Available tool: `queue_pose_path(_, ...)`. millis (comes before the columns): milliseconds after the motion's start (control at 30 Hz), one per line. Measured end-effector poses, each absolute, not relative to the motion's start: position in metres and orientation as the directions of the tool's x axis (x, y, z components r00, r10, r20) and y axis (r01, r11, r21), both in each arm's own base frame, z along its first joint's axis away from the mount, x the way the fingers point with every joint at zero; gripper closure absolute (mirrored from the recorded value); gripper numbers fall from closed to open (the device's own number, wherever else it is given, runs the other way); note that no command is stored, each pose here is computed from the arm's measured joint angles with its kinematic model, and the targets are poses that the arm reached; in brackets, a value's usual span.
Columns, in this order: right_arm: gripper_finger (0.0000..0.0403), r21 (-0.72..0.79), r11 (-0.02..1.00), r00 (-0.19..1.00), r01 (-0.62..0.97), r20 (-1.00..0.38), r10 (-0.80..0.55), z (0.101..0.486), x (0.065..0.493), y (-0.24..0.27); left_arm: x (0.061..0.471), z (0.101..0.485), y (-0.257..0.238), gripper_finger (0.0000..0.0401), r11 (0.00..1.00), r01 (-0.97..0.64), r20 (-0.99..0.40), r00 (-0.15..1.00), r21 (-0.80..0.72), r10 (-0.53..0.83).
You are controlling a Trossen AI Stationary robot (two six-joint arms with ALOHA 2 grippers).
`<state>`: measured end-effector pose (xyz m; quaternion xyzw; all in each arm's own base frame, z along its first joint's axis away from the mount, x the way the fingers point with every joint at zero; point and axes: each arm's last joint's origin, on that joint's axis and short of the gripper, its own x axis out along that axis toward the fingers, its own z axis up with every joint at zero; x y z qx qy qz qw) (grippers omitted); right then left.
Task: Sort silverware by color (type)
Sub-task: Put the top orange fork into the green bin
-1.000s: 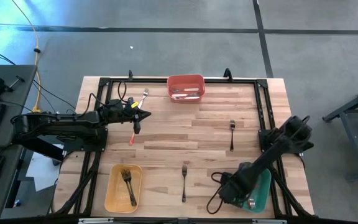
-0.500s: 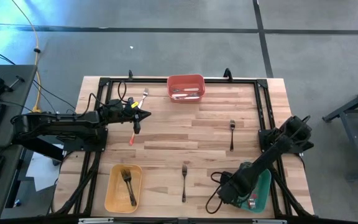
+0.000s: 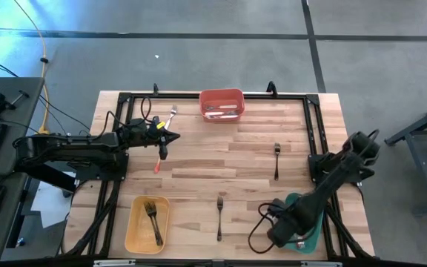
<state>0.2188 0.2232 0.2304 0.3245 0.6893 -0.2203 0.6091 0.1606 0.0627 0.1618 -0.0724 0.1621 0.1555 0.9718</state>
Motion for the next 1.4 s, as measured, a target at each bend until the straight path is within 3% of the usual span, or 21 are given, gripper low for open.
queue_pose_path(267, 0.0283, 0.047, 0.747, -0.122, 0.663, -0.978, 0.169, 0.181, 0.211, 0.218, 0.161, 0.162, 0.063, 0.0401, 0.941, -0.326, -0.340, 0.898, -0.090, 0.278)
queue_pose_path(400, 0.0268, 0.035, 0.775, -0.116, 0.631, -0.983, 0.139, 0.167, 0.207, 0.213, 0.161, 0.162, 0.063, 0.0401, 0.941, -0.326, -0.340, 0.898, -0.090, 0.278)
queue_pose_path(533, 0.0294, 0.103, 0.789, -0.066, 0.606, -0.981, 0.180, 0.154, 0.207, 0.213, 0.161, 0.162, 0.063, 0.0401, 0.941, -0.325, -0.332, 0.901, -0.090, 0.279)
queue_pose_path(733, 0.0393, 0.139, 0.789, -0.042, 0.598, -0.978, 0.204, 0.155, 0.210, 0.215, 0.161, 0.162, 0.063, 0.0401, 0.941, -0.325, -0.332, 0.901, -0.090, 0.280)
queue_pose_path(967, 0.0400, 0.131, 0.751, -0.053, 0.647, -0.975, 0.216, 0.187, 0.213, 0.219, 0.161, 0.162, 0.063, 0.0401, 0.941, -0.326, -0.333, 0.901, -0.090, 0.280)
queue_pose_path(1167, 0.0401, 0.195, 0.587, 0.005, 0.786, -0.951, 0.309, 0.224, 0.206, 0.215, 0.161, 0.162, 0.063, 0.0401, 0.941, -0.326, -0.333, 0.900, -0.090, 0.280)
queue_pose_path(1400, 0.0402, 0.087, 0.469, -0.077, 0.879, -0.944, 0.319, 0.234, 0.192, 0.210, 0.161, 0.162, 0.063, 0.0401, 0.941, -0.326, -0.341, 0.898, -0.091, 0.278)
